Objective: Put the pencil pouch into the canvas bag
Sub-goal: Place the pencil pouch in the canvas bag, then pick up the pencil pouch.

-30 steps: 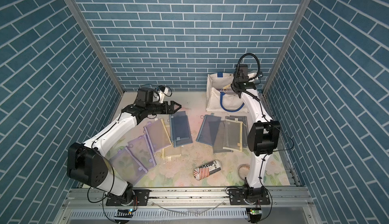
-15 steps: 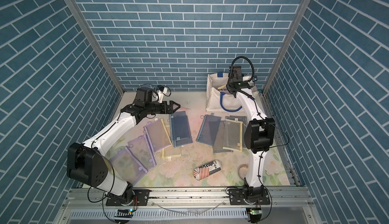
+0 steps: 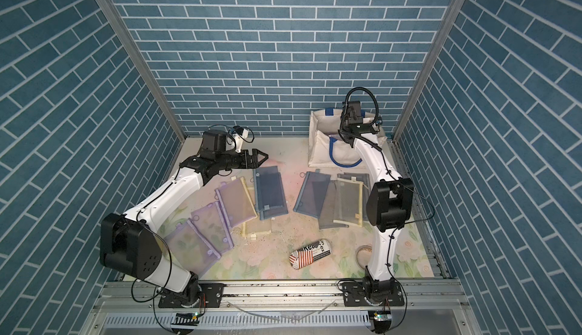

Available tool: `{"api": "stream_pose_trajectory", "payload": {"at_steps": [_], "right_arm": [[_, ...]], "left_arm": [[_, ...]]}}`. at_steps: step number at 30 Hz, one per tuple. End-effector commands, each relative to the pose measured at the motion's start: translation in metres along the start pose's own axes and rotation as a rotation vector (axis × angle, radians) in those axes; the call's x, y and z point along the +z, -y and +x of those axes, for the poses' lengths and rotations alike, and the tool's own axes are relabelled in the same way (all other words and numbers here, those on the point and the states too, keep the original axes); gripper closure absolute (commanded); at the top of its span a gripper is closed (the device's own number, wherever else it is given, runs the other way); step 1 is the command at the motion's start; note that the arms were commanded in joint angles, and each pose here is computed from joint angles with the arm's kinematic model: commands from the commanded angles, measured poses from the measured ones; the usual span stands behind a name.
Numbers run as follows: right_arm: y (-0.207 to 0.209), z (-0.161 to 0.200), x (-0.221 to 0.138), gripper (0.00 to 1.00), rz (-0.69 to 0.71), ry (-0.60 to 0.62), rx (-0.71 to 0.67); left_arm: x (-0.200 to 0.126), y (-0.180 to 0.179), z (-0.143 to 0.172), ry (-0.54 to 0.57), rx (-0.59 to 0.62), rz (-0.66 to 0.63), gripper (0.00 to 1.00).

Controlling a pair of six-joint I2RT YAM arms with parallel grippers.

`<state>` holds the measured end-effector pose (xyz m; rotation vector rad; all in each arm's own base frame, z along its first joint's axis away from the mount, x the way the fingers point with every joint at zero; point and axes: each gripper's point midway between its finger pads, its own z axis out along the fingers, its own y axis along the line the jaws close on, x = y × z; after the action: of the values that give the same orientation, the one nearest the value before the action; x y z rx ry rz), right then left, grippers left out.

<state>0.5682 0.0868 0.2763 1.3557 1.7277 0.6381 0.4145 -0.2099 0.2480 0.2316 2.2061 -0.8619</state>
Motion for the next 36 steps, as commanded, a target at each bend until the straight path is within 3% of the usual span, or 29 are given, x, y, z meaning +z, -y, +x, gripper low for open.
{"api": "stream_pose_trajectory", "payload": {"at_steps": [1,3,8,12,15,17,23,28,36], "right_arm": [[-0.011,-0.001,-0.03,0.42,-0.024,-0.05,-0.07],[-0.017,0.0,-0.042,0.36,-0.031,-0.085,-0.172],[-0.018,0.013,-0.073,0.34,-0.055,-0.199,-0.499],[0.003,0.041,-0.101,0.35,-0.058,-0.303,-0.817],[0.026,0.071,-0.117,0.35,-0.109,-0.42,-0.932],[0.047,0.097,-0.122,0.34,-0.17,-0.542,-0.901],[0.131,0.151,-0.103,0.34,-0.093,-0.802,-0.721],[0.177,0.172,-0.074,0.36,-0.042,-0.874,-0.663],[0.219,0.17,-0.049,0.39,0.026,-0.898,-0.559]], "left_arm": [[0.003,-0.003,-0.011,0.018,0.0,-0.01,0.01],[0.007,-0.008,-0.006,-0.017,-0.022,-0.031,0.01],[0.021,-0.014,0.021,-0.22,-0.07,-0.125,0.01],[0.048,0.003,0.043,-0.308,-0.123,-0.06,0.01],[0.072,0.013,0.064,-0.385,-0.161,-0.028,0.01],[0.088,0.017,0.08,-0.441,-0.178,-0.02,0.02],[0.126,0.029,0.102,-0.477,-0.227,0.048,0.06],[0.146,0.034,0.126,-0.53,-0.208,0.049,0.09],[0.171,0.029,0.15,-0.544,-0.273,0.074,0.17]]}}
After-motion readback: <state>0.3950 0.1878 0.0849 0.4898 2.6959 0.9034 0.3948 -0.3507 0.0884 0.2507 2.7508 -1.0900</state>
